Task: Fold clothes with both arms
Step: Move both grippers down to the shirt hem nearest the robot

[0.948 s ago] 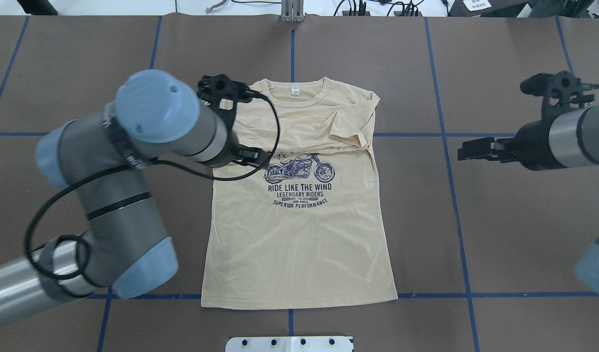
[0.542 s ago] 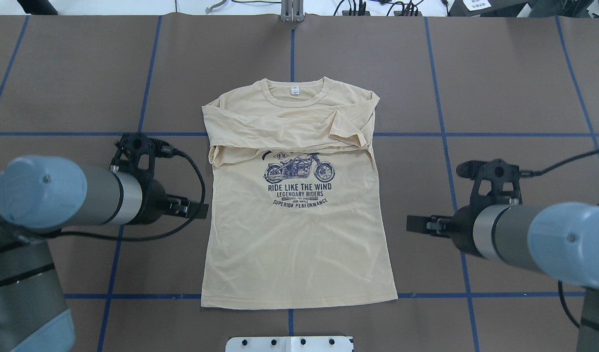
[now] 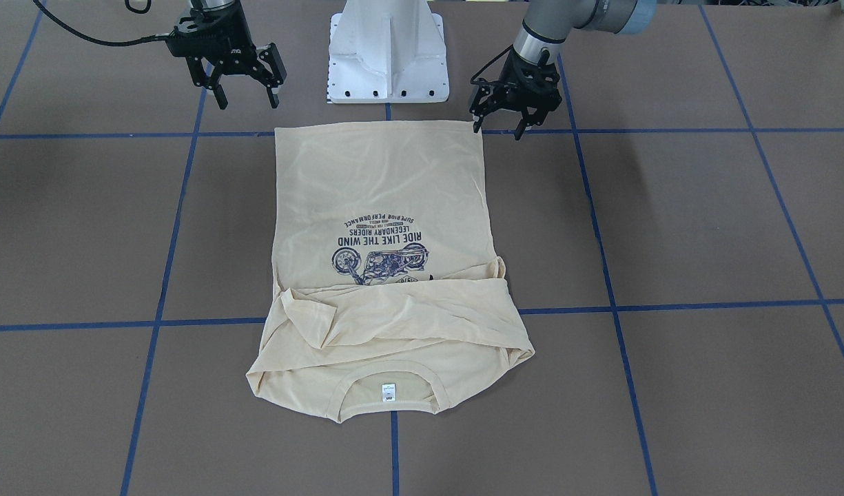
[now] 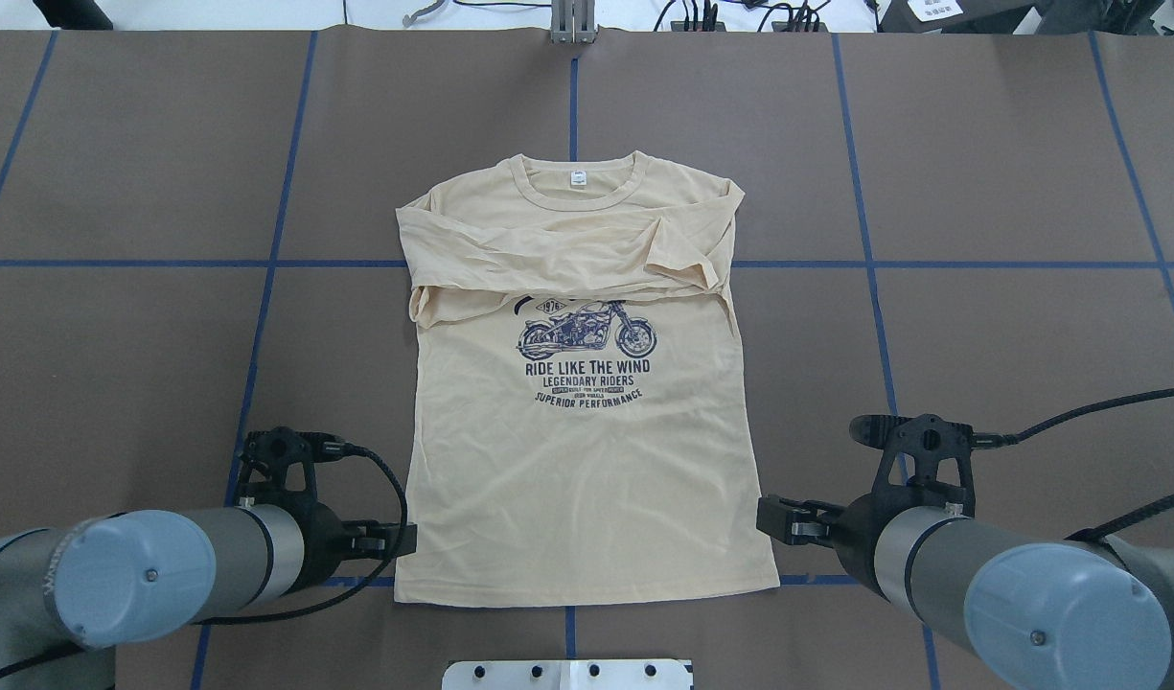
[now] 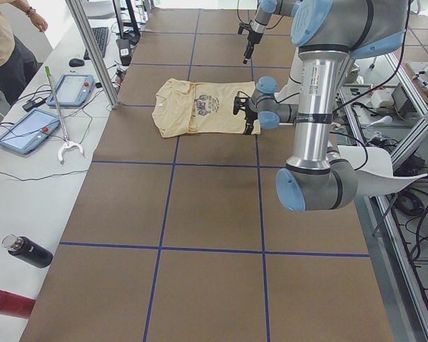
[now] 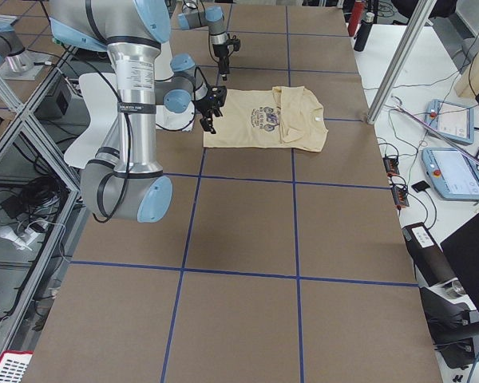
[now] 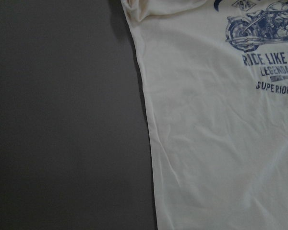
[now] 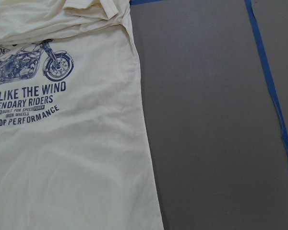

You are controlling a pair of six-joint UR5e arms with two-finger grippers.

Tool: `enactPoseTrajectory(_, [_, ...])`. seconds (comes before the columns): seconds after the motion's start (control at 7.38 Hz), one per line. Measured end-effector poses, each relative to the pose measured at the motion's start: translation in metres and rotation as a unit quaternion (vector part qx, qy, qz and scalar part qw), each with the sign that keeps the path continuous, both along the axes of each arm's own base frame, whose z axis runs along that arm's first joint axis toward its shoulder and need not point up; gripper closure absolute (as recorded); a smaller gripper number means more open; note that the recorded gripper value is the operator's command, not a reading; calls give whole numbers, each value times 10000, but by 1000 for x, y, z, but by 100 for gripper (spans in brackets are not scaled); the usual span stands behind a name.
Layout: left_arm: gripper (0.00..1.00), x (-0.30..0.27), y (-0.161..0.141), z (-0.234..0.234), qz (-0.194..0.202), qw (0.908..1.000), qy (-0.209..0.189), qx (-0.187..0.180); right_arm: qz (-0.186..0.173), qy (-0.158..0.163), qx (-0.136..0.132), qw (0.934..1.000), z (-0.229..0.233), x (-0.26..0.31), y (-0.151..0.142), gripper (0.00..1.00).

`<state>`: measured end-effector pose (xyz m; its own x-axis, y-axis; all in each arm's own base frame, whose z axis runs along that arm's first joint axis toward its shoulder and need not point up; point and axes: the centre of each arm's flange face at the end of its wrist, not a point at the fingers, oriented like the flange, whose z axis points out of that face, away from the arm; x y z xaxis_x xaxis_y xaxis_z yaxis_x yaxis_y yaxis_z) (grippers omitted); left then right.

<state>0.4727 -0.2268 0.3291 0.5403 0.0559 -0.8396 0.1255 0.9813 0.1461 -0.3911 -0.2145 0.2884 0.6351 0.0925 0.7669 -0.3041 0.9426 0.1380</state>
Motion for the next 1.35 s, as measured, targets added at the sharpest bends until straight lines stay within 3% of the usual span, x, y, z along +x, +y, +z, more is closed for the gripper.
enactPoseTrajectory(0.41, [47,23,30,9,184,9997,-103,-159,21,10,15,10000,1,-1,1,0])
enactPoseTrajectory(0.81, [49,40,41,9,297,9993,-126,-178,23,11,18,10000,1,-1,1,0])
enactPoseTrajectory(0.95, [66,42,41,9,301,9993,-137,-182,23,11,18,10000,1,-1,1,0])
enactPoseTrajectory(1.08, [92,43,41,10,303,9993,-145,-183,23,11,18,10000,1,-1,1,0])
enactPoseTrajectory(1.22, [100,44,41,9,304,9993,-141,-183,23,11,18,10000,1,-1,1,0])
enactPoseTrajectory(1.35, [100,45,41,8,303,9993,-131,-184,23,13,18,10000,1,-1,1,0])
